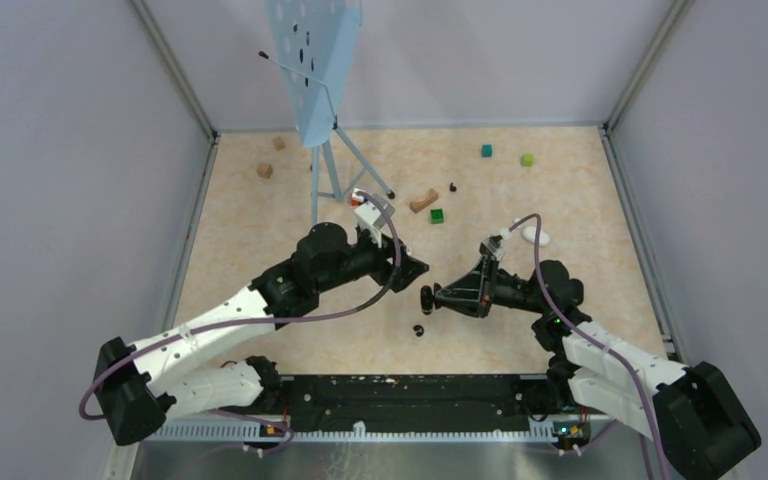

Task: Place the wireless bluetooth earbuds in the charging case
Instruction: Insert the left earbud into the left side groove of the charging case.

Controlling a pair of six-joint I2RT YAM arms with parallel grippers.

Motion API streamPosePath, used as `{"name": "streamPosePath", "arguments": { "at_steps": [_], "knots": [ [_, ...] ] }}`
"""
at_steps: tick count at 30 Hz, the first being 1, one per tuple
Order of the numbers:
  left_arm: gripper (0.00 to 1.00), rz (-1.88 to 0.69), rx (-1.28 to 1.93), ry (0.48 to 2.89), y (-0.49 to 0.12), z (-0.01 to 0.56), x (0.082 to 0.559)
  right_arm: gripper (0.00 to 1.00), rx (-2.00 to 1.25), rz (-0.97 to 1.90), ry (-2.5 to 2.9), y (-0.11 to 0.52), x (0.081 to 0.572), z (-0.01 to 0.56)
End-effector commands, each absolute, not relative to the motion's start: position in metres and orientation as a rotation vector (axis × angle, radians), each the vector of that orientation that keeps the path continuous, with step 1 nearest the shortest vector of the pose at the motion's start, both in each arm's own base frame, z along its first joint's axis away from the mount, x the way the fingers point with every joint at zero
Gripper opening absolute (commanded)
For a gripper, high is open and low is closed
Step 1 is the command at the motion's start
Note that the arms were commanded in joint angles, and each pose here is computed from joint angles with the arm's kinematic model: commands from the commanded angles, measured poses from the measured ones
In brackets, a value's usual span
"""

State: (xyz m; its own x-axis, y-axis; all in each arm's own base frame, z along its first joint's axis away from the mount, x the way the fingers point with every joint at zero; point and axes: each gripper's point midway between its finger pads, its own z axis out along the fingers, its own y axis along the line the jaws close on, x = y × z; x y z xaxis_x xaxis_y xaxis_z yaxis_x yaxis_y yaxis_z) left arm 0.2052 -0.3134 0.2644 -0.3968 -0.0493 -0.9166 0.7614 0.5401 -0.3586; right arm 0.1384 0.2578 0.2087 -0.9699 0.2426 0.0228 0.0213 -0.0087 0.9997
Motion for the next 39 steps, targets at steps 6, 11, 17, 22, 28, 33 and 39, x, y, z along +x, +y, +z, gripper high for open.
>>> {"name": "streamPosePath", "arguments": {
  "at_steps": [6, 11, 17, 22, 28, 33, 39],
  "knots": [
    [0.8, -1.093, 0.574, 1.737, -0.299, 0.273, 0.181, 0.0, 0.201, 2.107, 2.022, 0.261, 0.142, 0.229],
    [0.78, -1.083, 0.605, 1.642, -0.287, 0.281, 0.173, 0.0, 0.244, 2.154, 2.002, 0.261, 0.143, 0.229],
    [0.79, -1.102, 0.812, 1.626, -0.296, 0.271, 0.155, 0.0, 0.33, 2.214, 1.989, 0.261, 0.146, 0.232],
    [0.83, -1.046, 0.852, 1.639, -0.292, 0.256, 0.157, 0.0, 0.372, 2.251, 1.975, 0.26, 0.147, 0.231],
    [0.78, -1.067, 0.827, 1.598, -0.296, 0.257, 0.16, 0.0, 0.375, 2.252, 1.977, 0.26, 0.146, 0.231],
    [0.76, -1.086, 0.866, 1.599, -0.304, 0.251, 0.159, 0.0, 0.371, 2.248, 1.977, 0.26, 0.147, 0.231],
    [0.76, -1.085, 0.864, 1.594, -0.308, 0.249, 0.163, 0.0, 0.371, 2.243, 1.977, 0.26, 0.146, 0.231]
  ]
}}
